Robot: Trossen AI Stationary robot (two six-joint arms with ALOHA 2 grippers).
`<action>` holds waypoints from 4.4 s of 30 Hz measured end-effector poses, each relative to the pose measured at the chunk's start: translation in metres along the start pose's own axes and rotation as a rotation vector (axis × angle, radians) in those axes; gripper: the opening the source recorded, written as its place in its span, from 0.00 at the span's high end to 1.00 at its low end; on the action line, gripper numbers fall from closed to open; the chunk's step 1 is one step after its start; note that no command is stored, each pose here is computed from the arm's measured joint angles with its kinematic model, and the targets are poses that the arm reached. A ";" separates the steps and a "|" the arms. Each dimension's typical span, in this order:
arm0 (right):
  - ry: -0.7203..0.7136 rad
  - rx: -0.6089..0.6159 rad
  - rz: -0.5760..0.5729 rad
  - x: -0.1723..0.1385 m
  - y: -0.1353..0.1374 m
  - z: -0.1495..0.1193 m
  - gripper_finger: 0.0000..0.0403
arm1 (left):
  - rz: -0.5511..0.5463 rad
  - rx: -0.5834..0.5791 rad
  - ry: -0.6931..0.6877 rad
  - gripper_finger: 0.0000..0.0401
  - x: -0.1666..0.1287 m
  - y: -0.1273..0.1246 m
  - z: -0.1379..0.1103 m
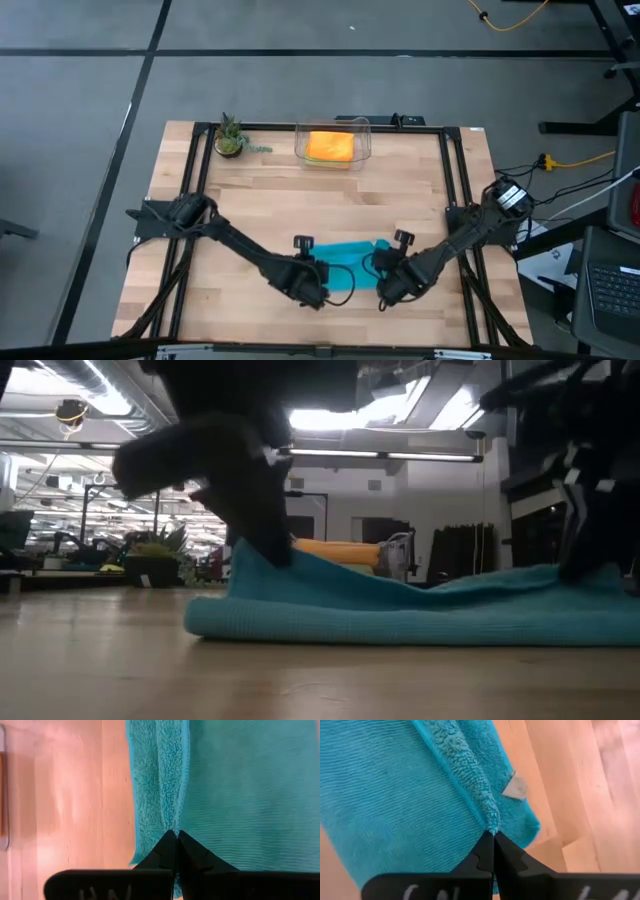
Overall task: Fold microfiber towels
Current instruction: Fold the blue microfiber cloth
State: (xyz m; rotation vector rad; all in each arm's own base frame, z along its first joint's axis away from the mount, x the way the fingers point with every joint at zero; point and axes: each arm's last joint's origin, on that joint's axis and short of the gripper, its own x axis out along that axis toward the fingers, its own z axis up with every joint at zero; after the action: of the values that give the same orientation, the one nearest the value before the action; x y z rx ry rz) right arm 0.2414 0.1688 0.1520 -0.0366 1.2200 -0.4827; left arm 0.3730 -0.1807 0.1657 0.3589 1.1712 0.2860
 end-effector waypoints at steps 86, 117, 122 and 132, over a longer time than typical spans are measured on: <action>-0.595 -0.309 0.489 0.116 0.027 0.071 0.59 | 0.020 -0.117 -0.135 0.72 -0.070 -0.034 0.000; -0.416 -0.350 0.676 0.081 -0.051 0.160 0.59 | -0.010 -0.118 -0.126 0.72 -0.072 -0.037 -0.001; -0.398 -0.088 0.402 0.075 -0.026 0.138 0.59 | -0.018 -0.136 -0.134 0.72 -0.074 -0.041 -0.003; -0.591 0.283 0.162 0.068 0.030 0.074 0.59 | -0.020 -0.173 -0.146 0.72 -0.078 -0.046 -0.006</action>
State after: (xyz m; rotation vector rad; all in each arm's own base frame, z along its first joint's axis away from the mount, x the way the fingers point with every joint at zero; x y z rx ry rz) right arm 0.3357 0.1529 0.1090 0.1508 0.5640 -0.4557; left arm 0.3403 -0.2534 0.2101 0.2122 0.9978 0.3357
